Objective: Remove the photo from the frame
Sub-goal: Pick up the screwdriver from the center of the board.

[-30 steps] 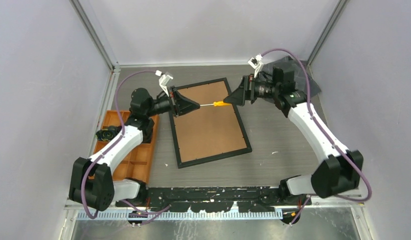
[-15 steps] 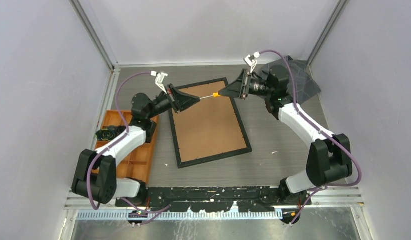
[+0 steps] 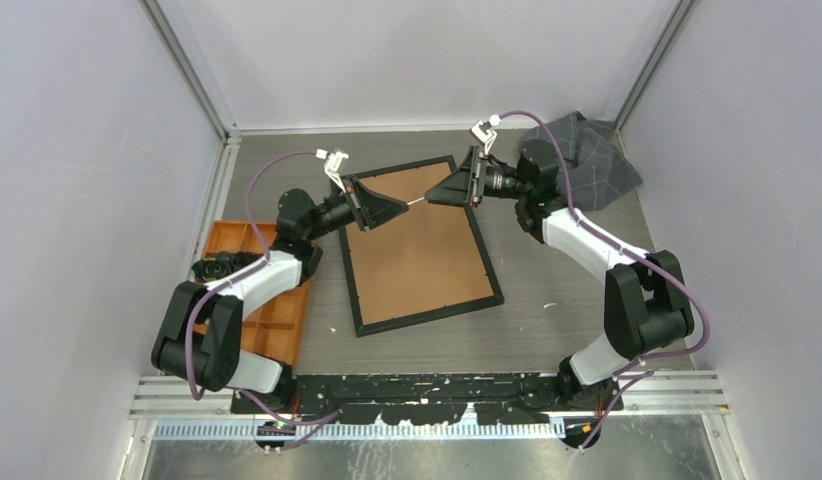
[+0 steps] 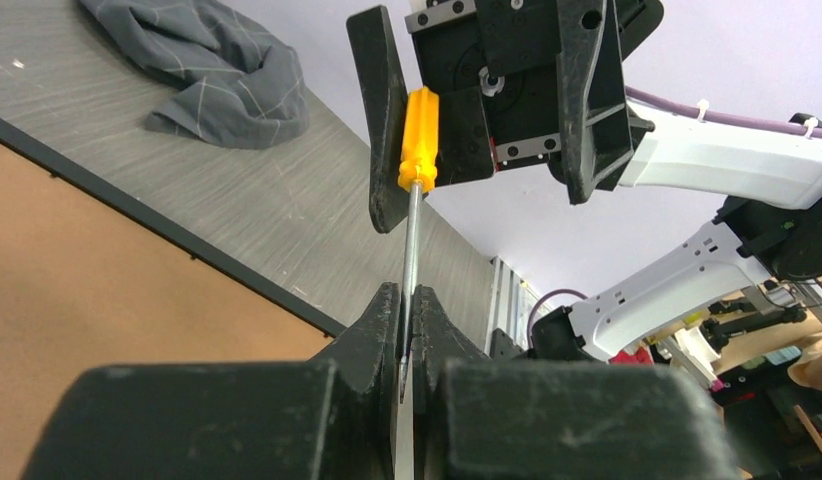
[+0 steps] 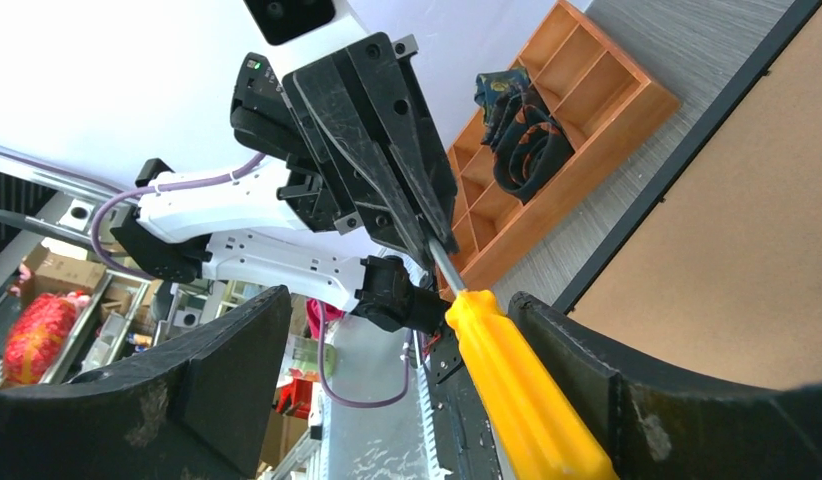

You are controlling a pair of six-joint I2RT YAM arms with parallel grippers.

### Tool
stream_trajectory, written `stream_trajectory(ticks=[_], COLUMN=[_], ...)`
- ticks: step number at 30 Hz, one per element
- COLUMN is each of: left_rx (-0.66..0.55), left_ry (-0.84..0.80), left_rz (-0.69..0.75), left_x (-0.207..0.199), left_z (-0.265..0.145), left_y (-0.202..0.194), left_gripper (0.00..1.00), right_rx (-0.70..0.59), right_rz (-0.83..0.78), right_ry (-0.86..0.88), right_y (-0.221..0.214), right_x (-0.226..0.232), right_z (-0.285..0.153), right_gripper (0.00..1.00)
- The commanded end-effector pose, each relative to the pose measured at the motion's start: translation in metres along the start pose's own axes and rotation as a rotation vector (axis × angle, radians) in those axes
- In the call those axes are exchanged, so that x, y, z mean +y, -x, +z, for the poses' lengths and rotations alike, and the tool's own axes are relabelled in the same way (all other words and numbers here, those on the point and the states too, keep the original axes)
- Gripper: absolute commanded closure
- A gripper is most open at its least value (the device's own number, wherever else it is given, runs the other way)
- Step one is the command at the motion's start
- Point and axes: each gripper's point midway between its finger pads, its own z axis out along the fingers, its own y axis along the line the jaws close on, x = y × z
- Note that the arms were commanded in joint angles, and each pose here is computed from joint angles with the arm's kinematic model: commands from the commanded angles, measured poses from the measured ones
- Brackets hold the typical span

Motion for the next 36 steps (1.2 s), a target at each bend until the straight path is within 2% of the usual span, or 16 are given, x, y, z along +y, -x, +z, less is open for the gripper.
stream_trajectory(ticks=[1,7,26,36], left_rx=[0.032,0.090,0.091,0.085], left_ry=[-0.038,-0.006,-0.081,-0.043], left_rz=[0.031,0.045,0.063,0.037], left_x=[-0.005,-0.004,-0.025,-0.010], left_z=[0.007,0.004,-0.003,0.002], left_y=[-0.002,-0.007,-0.007,-0.010], left_gripper=[0.99,1.00,1.00,1.00], right_rx=[0.025,0.045,0.027,0.033], right_rz=[-0.084,-0.103,-0.069,-0.058], right_ry=[0.072,0.070,0.038,0.064], right_y=[-0.001,-0.004,0.008,0.004], right_x=[0.022,0.019,0.001,0.011], right_z=[0.001,-0.003,-0.018,-0.012], right_gripper=[0.18,0.18,0.07,0.11])
